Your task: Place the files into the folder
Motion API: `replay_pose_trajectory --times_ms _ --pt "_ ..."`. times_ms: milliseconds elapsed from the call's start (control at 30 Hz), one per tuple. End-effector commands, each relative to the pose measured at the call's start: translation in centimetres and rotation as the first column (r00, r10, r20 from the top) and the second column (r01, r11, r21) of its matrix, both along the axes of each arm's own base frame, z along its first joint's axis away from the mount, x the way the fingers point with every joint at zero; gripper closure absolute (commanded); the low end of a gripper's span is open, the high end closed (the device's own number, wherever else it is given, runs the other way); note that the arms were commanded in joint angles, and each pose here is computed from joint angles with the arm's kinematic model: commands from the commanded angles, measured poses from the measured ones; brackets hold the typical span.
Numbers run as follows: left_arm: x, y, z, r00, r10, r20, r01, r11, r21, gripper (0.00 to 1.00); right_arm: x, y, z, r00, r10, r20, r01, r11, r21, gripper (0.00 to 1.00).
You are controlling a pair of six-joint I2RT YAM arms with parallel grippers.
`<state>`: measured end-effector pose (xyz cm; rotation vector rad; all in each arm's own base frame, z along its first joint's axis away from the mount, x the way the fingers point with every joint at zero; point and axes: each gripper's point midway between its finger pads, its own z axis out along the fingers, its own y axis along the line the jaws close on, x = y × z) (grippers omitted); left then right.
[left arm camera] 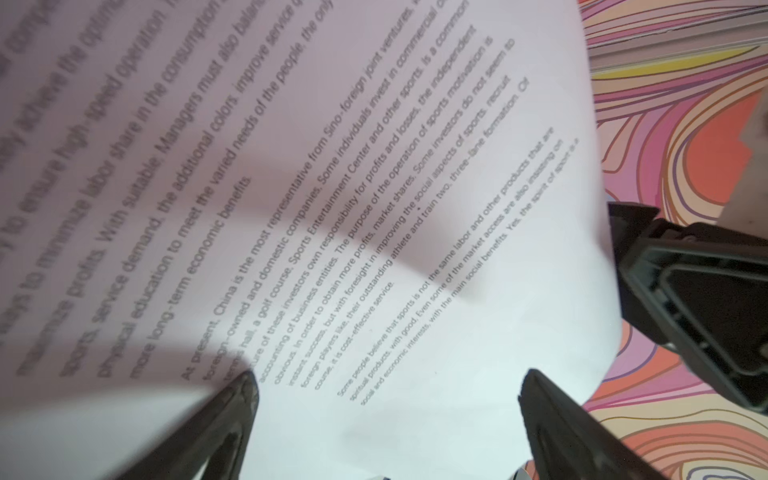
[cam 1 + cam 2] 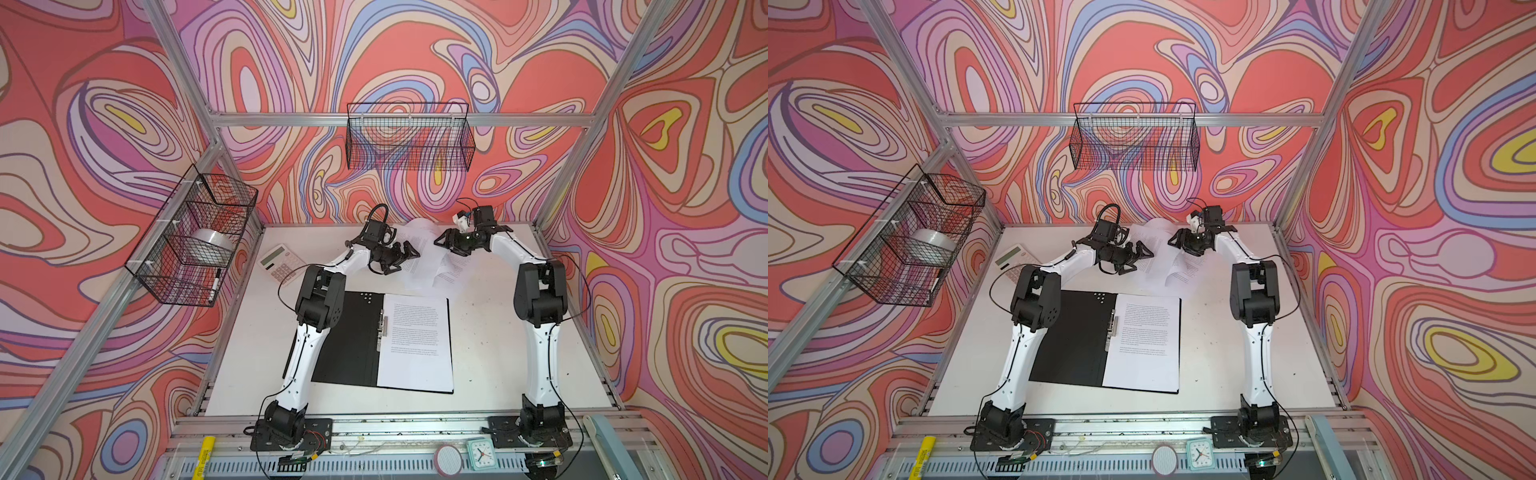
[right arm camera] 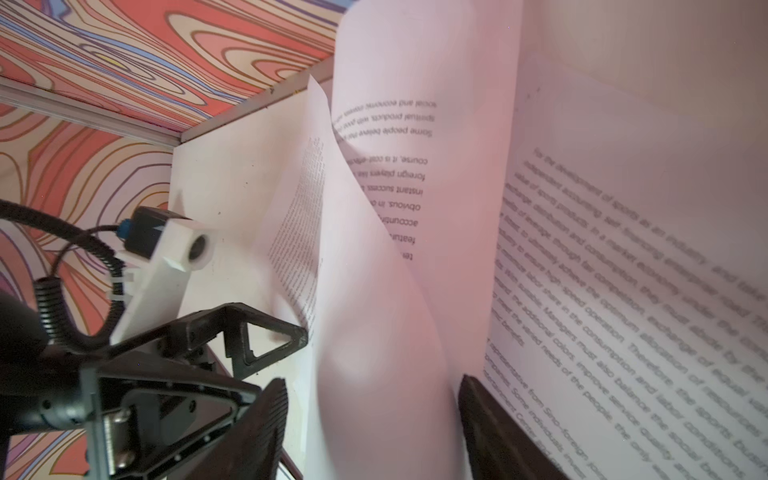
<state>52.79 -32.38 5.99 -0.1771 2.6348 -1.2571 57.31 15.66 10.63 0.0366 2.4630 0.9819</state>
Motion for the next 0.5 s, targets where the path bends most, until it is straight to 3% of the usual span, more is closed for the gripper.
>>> replay_pose_trajectory --times_ms 0,200,467 --pt "-2.4 0.82 -5.25 0.99 -0.002 -0.142 0.013 0.997 0.077 0.02 -0.13 0.54 -0.56 0.999 0.027 -0.017 -0.027 1.0 0.006 0.31" --pt "-2.68 0.94 -5.7 0.988 -0.007 -0.152 0.019 0.997 0.081 0.02 -0.01 0.41 -0.94 0.999 0.031 -0.028 -0.032 0.999 -0.011 0.31" --pt "-2.76 0.87 -6.0 0.987 -0.006 -0.16 0.019 0.997 0.079 0.02 -0.08 1.19 -1.24 0.998 0.05 -0.045 -0.048 0.998 0.052 0.28"
